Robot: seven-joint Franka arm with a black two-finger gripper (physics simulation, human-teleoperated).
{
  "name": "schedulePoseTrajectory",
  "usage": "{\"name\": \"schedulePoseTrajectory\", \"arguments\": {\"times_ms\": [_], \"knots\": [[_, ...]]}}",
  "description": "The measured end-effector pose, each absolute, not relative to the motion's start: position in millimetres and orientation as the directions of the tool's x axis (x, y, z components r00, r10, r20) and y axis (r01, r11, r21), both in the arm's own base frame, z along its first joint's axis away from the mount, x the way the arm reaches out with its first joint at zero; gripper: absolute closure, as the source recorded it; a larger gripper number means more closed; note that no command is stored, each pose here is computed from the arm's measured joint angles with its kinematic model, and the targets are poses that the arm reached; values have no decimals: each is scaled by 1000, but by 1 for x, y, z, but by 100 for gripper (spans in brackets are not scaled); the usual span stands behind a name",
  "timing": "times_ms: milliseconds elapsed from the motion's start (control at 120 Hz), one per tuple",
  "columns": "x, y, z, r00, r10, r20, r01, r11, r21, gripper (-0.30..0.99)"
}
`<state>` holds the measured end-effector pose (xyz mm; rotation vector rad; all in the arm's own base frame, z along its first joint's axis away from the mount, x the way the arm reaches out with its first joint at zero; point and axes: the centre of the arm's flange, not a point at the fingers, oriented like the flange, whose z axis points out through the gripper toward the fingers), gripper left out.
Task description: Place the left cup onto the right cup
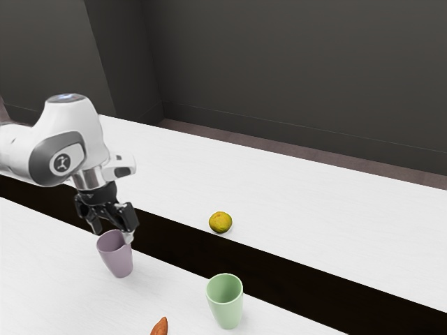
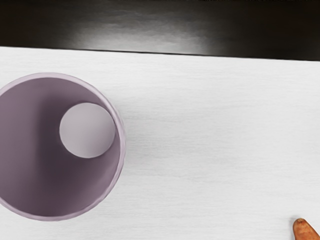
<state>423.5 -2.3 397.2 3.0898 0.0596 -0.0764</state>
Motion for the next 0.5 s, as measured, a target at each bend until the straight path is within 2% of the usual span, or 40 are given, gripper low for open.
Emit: {"name": "schedulePoseTrajectory", "arguments": {"times_ms": [283, 500], "knots": [[448, -2, 358, 996, 90, -5, 90, -995, 52, 0], [454, 5, 316, 990, 131, -52, 133, -990, 43, 0]]}}
